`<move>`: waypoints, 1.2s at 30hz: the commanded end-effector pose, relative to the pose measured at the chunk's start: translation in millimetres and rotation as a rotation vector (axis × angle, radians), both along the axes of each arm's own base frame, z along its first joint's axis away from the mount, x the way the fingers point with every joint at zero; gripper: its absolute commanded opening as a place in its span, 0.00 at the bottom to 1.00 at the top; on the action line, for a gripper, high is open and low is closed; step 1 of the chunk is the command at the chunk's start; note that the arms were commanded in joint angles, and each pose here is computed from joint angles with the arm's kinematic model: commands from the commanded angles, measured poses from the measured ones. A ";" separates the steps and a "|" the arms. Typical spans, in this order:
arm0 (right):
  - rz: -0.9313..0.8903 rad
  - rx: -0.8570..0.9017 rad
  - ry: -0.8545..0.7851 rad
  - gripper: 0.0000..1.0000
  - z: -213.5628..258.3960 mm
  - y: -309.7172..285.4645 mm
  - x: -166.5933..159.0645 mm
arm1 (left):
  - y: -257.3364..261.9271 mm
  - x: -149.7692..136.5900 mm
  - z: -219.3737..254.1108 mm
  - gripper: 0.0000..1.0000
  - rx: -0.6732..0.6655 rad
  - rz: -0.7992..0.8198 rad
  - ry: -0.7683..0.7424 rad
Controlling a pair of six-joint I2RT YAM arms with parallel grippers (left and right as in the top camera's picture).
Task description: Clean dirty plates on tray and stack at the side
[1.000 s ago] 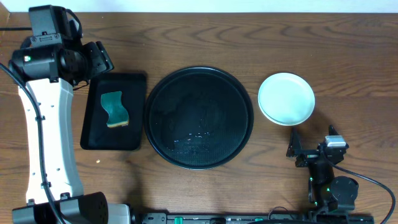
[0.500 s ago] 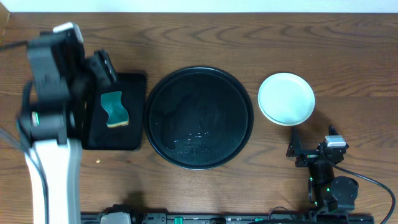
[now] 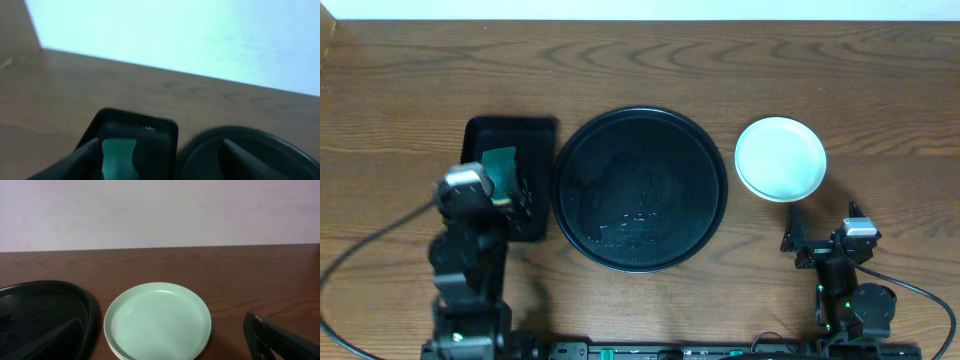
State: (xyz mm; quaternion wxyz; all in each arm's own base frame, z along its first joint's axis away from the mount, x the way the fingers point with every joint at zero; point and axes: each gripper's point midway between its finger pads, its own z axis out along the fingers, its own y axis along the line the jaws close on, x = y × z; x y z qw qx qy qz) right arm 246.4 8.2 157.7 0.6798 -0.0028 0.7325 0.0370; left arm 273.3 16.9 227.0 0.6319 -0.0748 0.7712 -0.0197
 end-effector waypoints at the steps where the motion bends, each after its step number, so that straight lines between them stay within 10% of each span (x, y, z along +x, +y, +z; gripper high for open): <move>1: 0.010 0.010 -0.001 0.99 -0.3 2.8 -0.3 | -5.1 -9.5 -17.4 0.75 0.105 -0.032 -0.053; 36: 0.010 0.010 0.000 0.99 -0.4 2.8 -0.3 | 3.9 -30.1 -94.0 0.74 0.208 0.006 -0.012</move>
